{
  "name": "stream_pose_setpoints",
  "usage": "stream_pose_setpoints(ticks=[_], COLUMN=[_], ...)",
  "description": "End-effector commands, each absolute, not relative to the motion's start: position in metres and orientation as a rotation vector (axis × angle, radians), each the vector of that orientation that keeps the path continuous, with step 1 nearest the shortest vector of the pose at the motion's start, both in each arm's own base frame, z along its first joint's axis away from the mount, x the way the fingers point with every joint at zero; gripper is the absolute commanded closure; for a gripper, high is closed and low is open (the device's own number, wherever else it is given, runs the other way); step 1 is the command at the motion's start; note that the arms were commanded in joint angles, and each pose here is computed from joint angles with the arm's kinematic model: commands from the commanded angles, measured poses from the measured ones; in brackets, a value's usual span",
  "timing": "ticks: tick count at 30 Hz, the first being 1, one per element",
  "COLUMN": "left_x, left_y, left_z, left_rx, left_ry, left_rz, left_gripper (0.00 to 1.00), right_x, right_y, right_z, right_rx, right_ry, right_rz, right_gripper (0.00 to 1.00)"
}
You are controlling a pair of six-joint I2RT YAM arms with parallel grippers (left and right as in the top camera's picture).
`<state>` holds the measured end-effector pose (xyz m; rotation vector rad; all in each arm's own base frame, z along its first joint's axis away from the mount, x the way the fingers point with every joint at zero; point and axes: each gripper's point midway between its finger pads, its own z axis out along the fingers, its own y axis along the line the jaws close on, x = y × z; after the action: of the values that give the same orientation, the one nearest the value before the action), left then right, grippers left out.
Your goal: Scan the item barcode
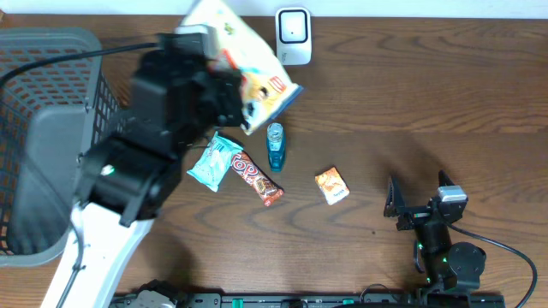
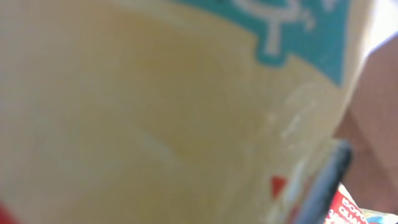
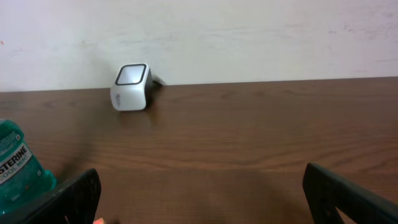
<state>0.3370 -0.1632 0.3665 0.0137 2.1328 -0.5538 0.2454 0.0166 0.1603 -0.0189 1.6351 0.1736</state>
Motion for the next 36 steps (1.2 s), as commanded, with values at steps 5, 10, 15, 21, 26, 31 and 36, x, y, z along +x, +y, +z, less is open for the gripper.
stream_pose_setpoints(ticks=[5, 10, 15, 21, 26, 31, 36], left_x=[0.345, 0.342, 0.337, 0.338, 0.344, 0.349, 0.358], left_y=[-0.189, -0.198, -0.203, -0.214, -0.234, -0.256, -0.27], left_z=[0.349, 0.345, 0.343, 0.329, 0.297, 0.256, 0.205], left_rx=[0.129, 0.189, 0.21, 0.242, 0.295, 0.358, 0.405], left_ry=[2.156, 2.155, 2.156, 2.196, 2.268, 2.358, 2.46], left_rz=[-0.432, -0.388, -0.358, -0.348, -0.323, -0.282, -0.218], left_gripper=[0.93, 0.93, 0.93, 0.93, 0.93, 0.93, 0.93], right_x=[0.245, 0.245, 0.245, 0.245, 0.245, 0.245, 0.245], right_y=[0.019, 0.019, 0.019, 0.019, 0.019, 0.019, 0.019], right_z=[0.159, 0.159, 0.159, 0.159, 0.159, 0.159, 0.159], right_rx=[-0.033, -0.033, -0.033, -0.033, -0.033, -0.033, -0.033], right_ry=[1.64, 1.64, 1.64, 1.64, 1.64, 1.64, 1.64], right_rz=[0.175, 0.175, 0.175, 0.175, 0.175, 0.175, 0.175], right_gripper=[0.01, 0.01, 0.01, 0.01, 0.01, 0.01, 0.01])
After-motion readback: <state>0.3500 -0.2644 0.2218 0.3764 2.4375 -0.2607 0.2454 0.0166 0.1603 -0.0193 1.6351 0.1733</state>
